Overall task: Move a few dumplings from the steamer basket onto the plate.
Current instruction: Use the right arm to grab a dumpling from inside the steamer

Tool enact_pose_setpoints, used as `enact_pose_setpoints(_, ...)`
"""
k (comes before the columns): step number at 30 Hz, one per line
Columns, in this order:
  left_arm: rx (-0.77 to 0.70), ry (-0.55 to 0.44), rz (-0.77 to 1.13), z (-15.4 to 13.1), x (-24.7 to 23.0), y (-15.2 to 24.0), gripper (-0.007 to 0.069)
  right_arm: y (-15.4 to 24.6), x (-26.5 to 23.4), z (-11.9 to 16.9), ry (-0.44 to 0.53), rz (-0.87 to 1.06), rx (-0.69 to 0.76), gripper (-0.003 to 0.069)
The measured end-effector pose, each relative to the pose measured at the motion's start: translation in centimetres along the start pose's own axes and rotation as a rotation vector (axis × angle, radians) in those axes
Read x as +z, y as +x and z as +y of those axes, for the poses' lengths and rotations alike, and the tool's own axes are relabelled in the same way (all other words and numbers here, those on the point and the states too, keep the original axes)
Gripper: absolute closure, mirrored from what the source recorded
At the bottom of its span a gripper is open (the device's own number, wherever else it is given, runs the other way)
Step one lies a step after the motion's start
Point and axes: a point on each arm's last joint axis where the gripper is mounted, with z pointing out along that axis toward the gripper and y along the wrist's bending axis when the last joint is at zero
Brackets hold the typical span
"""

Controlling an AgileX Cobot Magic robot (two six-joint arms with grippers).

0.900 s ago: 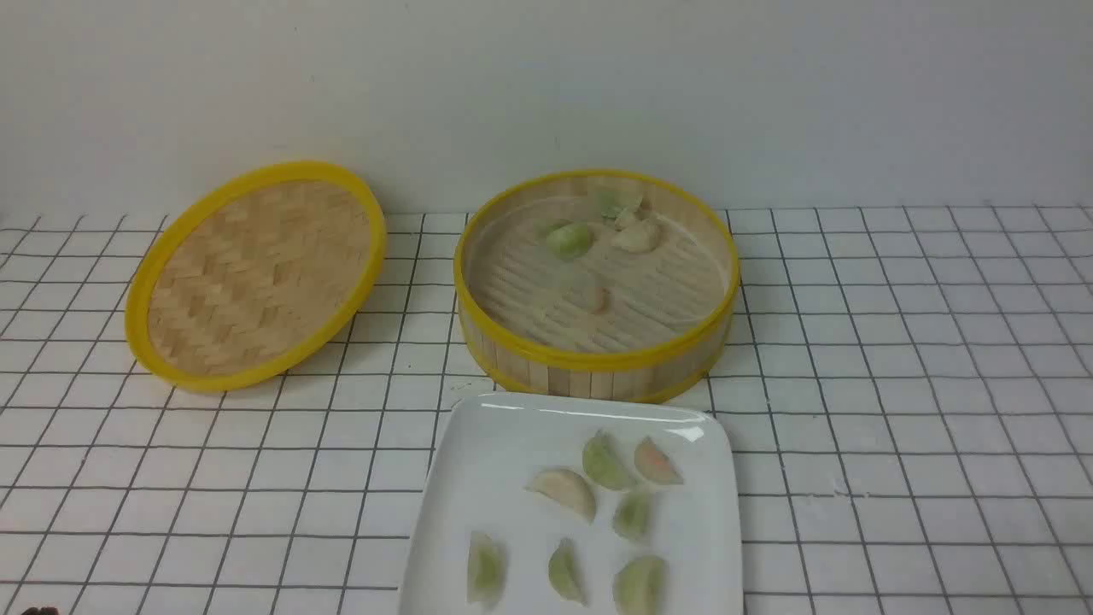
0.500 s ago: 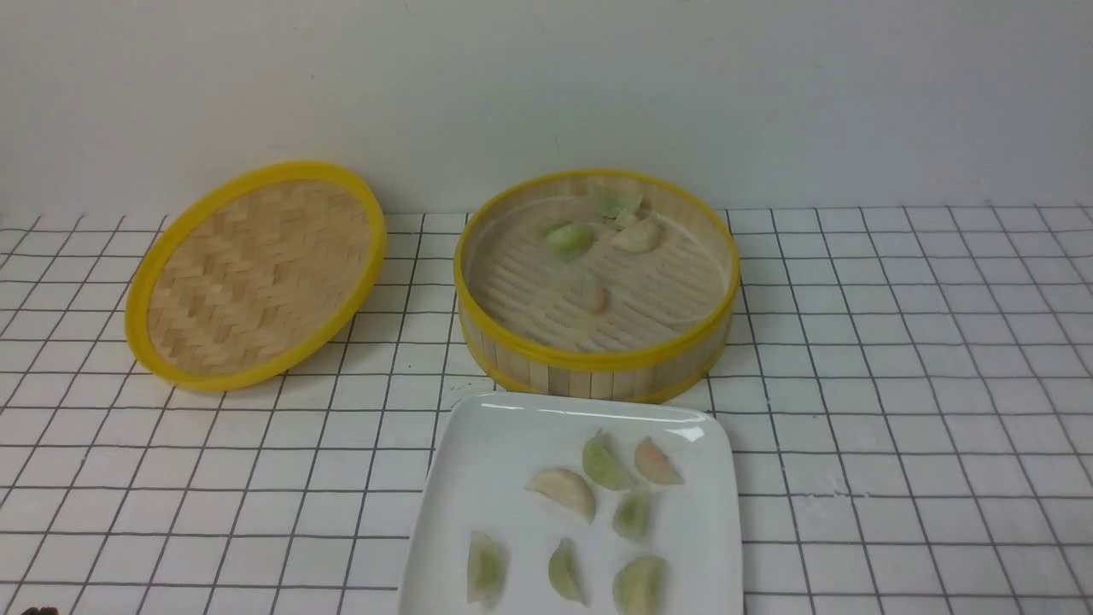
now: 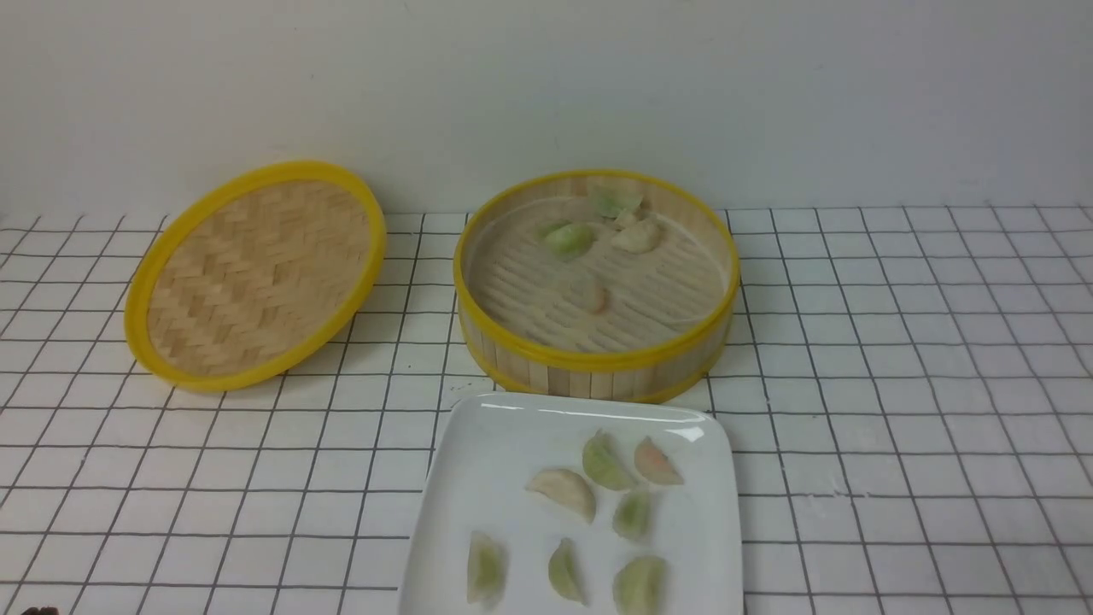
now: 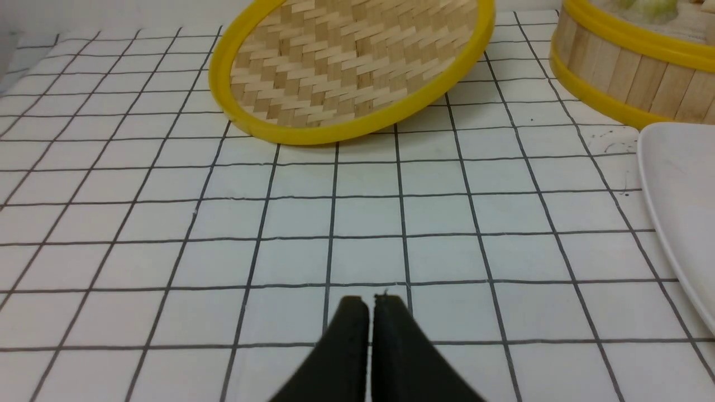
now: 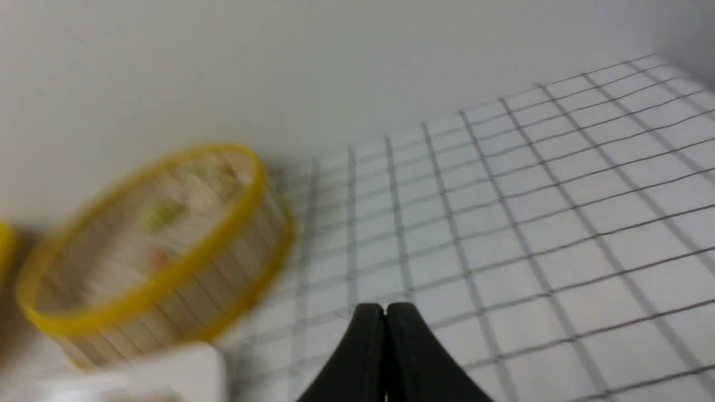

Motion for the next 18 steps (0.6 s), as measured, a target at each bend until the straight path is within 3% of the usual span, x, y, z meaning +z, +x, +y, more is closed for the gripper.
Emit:
enact_pose_setpoints(2,0.000,0.000,0.000,0.0,0.0,0.0,0.0631,-0.6,0.0,0.4,-0.049,-0.064,0.225,0.0673)
enact_pose_setpoints(5,0.000,0.000,0.000,0.0,0.0,0.0,0.0631,-1.3,-0.1,0.5,-0.090,-0.130,0.437,0.0673)
enact_pose_setpoints(8,0.000,0.000,0.000,0.0,0.0,0.0,0.0631,-1.8,-0.2,0.6,-0.107,-0.177,0.479,0.0673)
enact_pose_setpoints(13,0.000,0.000,0.000,0.0,0.0,0.0,0.0631,-3.1,-0.6,1.4,-0.142,-0.226,0.447,0.0673)
enact_pose_setpoints(18,0.000,0.000,0.000,0.0,0.0,0.0,0.0631,-8.2,-1.1,5.6,-0.138,-0.132,0.191,0.0673)
